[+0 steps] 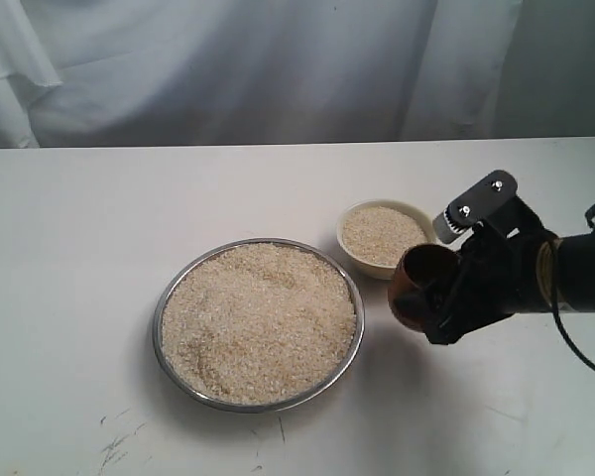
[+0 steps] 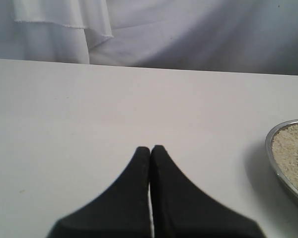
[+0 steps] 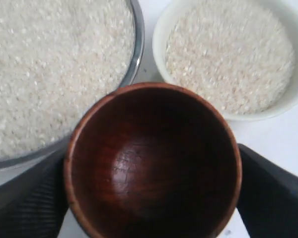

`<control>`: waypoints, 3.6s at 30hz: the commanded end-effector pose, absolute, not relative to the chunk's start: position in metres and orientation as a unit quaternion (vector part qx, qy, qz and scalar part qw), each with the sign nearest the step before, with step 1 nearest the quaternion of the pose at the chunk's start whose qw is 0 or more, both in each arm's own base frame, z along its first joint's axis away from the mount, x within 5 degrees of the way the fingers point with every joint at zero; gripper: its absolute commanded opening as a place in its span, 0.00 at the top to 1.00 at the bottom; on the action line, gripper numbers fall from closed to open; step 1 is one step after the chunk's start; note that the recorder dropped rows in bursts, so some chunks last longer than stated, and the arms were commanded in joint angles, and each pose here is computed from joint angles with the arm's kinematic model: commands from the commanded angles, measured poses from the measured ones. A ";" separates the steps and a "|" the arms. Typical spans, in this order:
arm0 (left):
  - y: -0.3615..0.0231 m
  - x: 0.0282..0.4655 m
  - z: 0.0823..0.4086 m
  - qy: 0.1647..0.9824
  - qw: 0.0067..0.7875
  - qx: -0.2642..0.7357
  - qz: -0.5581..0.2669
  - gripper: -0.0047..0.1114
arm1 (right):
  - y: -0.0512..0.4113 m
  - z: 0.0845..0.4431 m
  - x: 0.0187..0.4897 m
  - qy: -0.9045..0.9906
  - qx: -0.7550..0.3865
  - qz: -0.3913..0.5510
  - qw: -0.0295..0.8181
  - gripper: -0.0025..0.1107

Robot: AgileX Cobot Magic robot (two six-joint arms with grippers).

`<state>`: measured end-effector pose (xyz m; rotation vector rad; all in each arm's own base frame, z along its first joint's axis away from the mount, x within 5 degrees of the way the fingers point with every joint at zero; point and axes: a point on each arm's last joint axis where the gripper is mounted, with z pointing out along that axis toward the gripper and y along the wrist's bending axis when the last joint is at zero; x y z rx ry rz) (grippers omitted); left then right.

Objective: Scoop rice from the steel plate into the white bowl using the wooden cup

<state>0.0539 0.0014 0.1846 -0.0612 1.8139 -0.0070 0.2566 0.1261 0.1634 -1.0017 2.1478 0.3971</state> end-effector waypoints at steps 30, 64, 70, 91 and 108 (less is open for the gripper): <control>0.001 0.054 0.184 0.784 0.621 -0.025 -0.003 0.96 | 0.283 0.193 0.272 0.751 -0.493 0.267 0.350 0.98; 0.001 0.054 0.184 0.784 0.621 -0.025 -0.003 0.96 | 0.276 0.151 0.277 0.779 -0.493 0.210 0.325 0.94; 0.001 0.054 0.184 0.784 0.621 -0.025 -0.003 0.96 | 0.276 0.160 0.277 0.773 -0.495 0.205 0.338 0.81; 0.001 0.054 0.184 0.784 0.621 -0.025 -0.003 0.96 | 0.269 0.200 0.279 0.758 -0.479 0.186 0.402 0.98; 0.001 0.054 0.184 0.784 0.621 -0.025 -0.003 0.96 | 0.274 0.219 0.281 0.680 -0.532 0.114 0.492 0.98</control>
